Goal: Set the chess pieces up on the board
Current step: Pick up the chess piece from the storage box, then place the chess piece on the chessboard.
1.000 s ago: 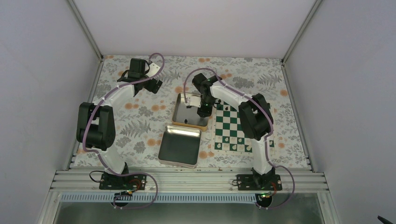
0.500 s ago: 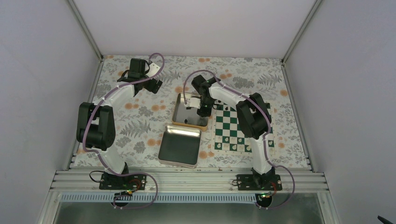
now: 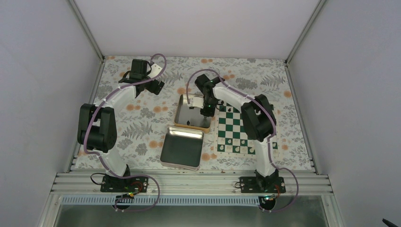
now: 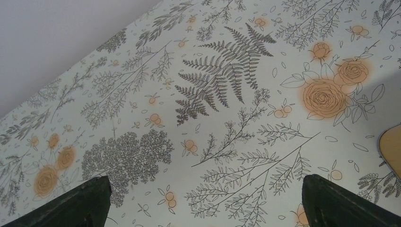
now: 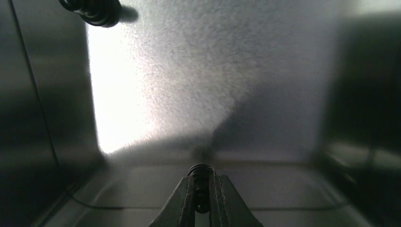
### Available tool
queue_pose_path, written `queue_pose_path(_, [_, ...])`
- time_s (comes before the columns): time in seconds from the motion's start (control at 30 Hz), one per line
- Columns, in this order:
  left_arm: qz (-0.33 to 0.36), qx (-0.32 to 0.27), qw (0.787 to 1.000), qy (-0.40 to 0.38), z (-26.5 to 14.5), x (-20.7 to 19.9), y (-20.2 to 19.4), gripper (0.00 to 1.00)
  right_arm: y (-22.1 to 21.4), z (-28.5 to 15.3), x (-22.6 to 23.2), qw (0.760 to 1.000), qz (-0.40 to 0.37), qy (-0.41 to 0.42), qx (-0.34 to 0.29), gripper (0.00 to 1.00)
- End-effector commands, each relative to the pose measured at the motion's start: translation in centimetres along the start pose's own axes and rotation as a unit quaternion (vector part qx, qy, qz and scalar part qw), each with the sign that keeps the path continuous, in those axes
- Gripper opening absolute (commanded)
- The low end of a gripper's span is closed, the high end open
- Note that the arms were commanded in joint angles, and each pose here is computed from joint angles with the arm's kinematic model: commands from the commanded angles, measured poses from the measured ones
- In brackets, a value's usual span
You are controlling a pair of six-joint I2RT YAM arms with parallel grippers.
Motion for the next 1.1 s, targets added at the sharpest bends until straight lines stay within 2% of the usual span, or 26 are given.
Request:
queue_pose_path(0.0, [-0.001, -0.019, 1.000, -0.002, -0.3, 0.2, 0.9, 1.00, 0.4, -6.8, -1.6, 0.997, 0.010, -0.061, -0.049, 0.04])
queue_pose_path(0.1, [-0.001, -0.021, 1.000, 0.000, -0.4, 0.3, 1.1, 1.00, -0.6, -10.4, -2.3, 0.993, 0.025, -0.097, -0.066, 0.04])
queue_pose_path(0.2, [-0.002, -0.020, 1.000, -0.001, -0.3, 0.2, 1.1, 1.00, -3.5, -12.8, -3.6, 0.988, 0.063, -0.124, -0.071, 0.04])
queue_pose_path(0.43, [0.004, -0.017, 1.000, -0.009, 0.1, -0.6, 1.3, 1.00, -15.3, -14.3, -5.2, 0.969, 0.190, -0.150, -0.053, 0.05])
queue_pose_path(0.53, [0.006, -0.016, 1.000, -0.011, 0.3, -0.9, 1.4, 1.00, -20.1, -13.4, -4.3, 0.958, 0.244, -0.140, -0.051, 0.05])
queue_pose_path(0.67, [0.010, -0.017, 1.000, -0.014, 0.4, -1.3, 1.6, 1.00, -24.0, -11.1, -2.9, 0.948, 0.287, -0.129, -0.044, 0.06])
queue_pose_path(1.07, [0.011, -0.010, 1.000, -0.013, 0.7, -1.5, 1.4, 1.00, -30.4, -5.6, -3.2, 0.929, 0.356, -0.101, -0.032, 0.07])
Point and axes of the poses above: each gripper's point midway between its finger pads, its own z axis out along the fingers, its own x axis along the line the jaws close on, y = z × x, the point moved 5 cm from there along -z, back along the fingers, and after that the axes turned 8 degrees about -z, right-handed, at the moved point
